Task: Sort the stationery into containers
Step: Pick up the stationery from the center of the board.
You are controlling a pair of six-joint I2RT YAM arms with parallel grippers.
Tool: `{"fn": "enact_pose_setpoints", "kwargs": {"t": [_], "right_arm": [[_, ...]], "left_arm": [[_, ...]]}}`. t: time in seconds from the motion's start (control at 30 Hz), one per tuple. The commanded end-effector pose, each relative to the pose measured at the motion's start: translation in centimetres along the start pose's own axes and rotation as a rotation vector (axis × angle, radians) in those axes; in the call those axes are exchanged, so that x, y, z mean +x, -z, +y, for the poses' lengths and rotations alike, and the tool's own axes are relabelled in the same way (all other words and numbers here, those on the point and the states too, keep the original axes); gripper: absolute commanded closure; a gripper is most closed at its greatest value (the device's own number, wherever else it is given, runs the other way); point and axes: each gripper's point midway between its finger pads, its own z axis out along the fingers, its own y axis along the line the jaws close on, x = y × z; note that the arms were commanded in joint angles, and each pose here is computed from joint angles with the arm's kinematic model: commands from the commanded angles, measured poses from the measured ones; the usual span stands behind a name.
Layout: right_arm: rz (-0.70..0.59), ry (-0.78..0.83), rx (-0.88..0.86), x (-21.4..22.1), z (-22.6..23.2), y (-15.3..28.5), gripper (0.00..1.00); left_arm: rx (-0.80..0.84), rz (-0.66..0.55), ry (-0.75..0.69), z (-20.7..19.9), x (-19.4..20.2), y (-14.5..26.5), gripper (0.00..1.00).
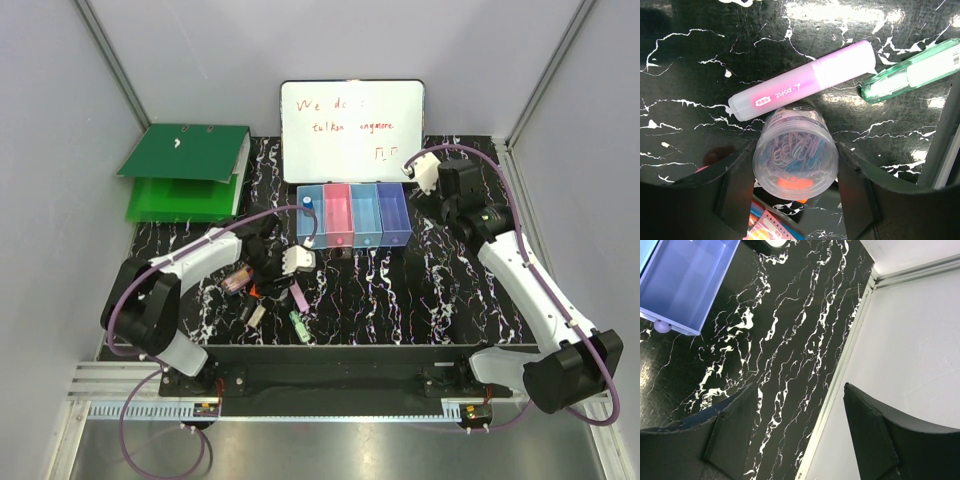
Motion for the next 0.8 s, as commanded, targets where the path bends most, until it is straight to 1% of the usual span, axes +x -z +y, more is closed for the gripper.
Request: {"fn": "enact_pose_setpoints", "kwargs": {"t": [0.0, 0.1, 0.2, 0.23, 0.3, 0.4, 0.43, 0.5, 0.53, 0.6, 0.63, 0.7, 0.73, 0.77], "right_arm": [[-0.031, -0.027, -0.003, -0.4, -0.1, 0.6, 0.24], [-0.03, -0.027, -0.004, -0.3, 0.0, 0.6, 0.24], [-0.02, -0.042, -0.027, 0.2, 0.7, 0.3, 0.23], [-0.004, -0.041, -0.057, 0.7, 1.5, 0.2, 0.24], [-0.002, -0.073, -0.118, 0.9, 2.9, 0.1, 0.23], [-0.001, -0.112, -0.173, 0.9, 4.2, 0.1, 0.23], [0.002, -0.132, -0.184, 0.9, 4.6, 0.0, 0.23], [0.019, -0.145, -0.208, 1.4, 5.2, -0.1, 0.23], [0.037, -0.158, -0.22, 1.8, 5.7, -0.3, 0.23], [0.052, -0.163, -0.243, 2.2, 6.4, -0.4, 0.23], [0.055, -0.163, -0.248, 2.3, 6.6, -0.5, 0.23], [0.045, -0.16, -0.244, 2.0, 6.4, -0.5, 0.23], [0.043, -0.155, -0.238, 1.9, 6.2, -0.6, 0.23], [0.044, -0.152, -0.225, 1.8, 5.9, -0.6, 0.23]], "left_arm": [[-0.052, -0.014, -0.015, 0.3, -0.5, 0.9, 0.91], [-0.085, -0.024, -0.033, 0.6, -1.4, 2.5, 0.94], [-0.121, -0.054, -0.051, 1.0, -3.1, 4.8, 0.95], [-0.153, -0.079, -0.069, 1.8, -4.4, 5.9, 0.95], [-0.19, -0.108, -0.072, 2.3, -5.7, 7.3, 0.95], [-0.272, -0.168, -0.078, 4.6, -8.7, 9.8, 0.96], [-0.275, -0.173, -0.048, 5.1, -9.0, 9.7, 0.97], [-0.329, -0.21, -0.045, 6.9, -10.6, 10.5, 0.99], [-0.333, -0.211, -0.024, 7.6, -10.7, 10.1, 1.0], [-0.392, -0.237, -0.033, 9.6, -11.8, 10.4, 1.0], [-0.392, -0.236, -0.021, 10.5, -11.9, 9.7, 1.0], [-0.413, -0.253, -0.028, 12.0, -12.9, 9.6, 1.0], [-0.39, -0.242, -0.009, 12.5, -12.7, 8.4, 1.0], [-0.396, -0.257, -0.016, 13.2, -13.4, 8.6, 1.0]]}}
